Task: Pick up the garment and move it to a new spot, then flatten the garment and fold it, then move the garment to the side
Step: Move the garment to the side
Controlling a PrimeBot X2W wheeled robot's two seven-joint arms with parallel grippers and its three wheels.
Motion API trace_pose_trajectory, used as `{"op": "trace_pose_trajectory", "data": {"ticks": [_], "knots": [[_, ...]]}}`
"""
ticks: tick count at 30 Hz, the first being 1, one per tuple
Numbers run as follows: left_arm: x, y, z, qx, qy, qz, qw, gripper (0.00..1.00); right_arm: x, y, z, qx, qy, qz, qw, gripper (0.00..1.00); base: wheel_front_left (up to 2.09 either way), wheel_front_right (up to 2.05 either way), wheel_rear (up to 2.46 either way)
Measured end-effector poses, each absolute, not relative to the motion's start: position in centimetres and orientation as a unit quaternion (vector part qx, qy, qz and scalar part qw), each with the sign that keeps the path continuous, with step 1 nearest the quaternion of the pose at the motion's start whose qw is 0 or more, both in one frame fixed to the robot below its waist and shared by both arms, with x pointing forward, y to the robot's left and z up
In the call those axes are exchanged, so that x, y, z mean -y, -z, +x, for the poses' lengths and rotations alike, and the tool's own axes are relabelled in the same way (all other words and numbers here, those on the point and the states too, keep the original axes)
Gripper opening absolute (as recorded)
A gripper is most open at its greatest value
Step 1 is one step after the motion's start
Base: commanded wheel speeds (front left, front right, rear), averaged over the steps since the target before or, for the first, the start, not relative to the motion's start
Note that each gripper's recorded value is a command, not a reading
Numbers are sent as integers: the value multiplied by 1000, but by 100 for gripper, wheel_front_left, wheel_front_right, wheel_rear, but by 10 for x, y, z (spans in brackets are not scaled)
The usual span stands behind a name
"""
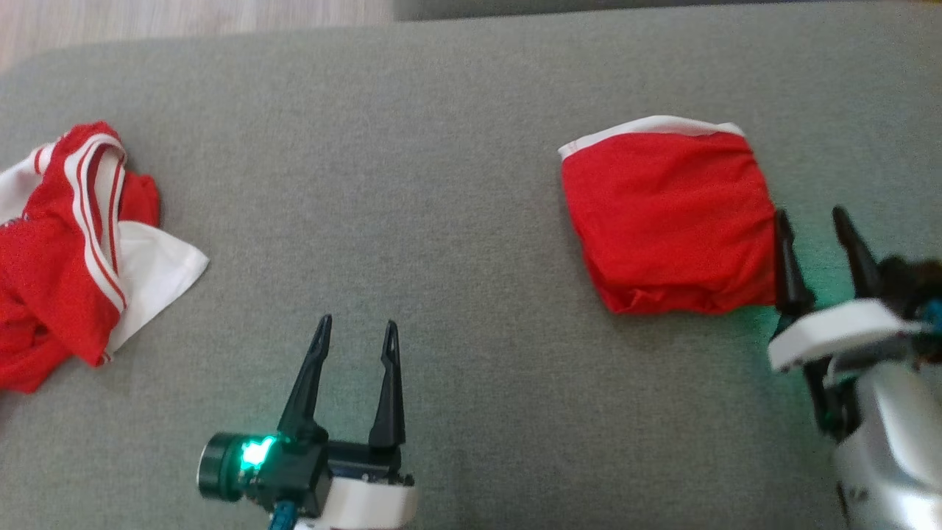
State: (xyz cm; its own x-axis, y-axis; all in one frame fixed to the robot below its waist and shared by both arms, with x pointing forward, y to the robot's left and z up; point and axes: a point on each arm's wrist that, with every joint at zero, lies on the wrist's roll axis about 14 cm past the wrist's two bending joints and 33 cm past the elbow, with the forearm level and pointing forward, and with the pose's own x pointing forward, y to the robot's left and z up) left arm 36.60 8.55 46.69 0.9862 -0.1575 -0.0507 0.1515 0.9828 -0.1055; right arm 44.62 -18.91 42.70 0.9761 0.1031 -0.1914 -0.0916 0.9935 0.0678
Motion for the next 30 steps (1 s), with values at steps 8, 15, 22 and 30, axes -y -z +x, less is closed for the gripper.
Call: {"op": "trace_pose_trajectory", "data": {"ticks": [8, 15, 22, 30], "knots": [[-84, -464, 382, -31, 79, -56, 995, 100, 202, -403, 479, -154, -45, 3, 987, 100, 0, 0, 0], [-88, -458, 380, -42, 69, -59, 995, 100, 180, -363, 469, -232, -71, 9, 970, 62, 0, 0, 0], [-86, -460, 381, -38, 69, -58, 995, 100, 183, -365, 469, -235, -69, 17, 969, 0, 0, 0, 0], [-70, -453, 392, -45, 93, -65, 993, 100, 273, -381, 478, -223, 4, -48, 974, 0, 0, 0, 0]]}}
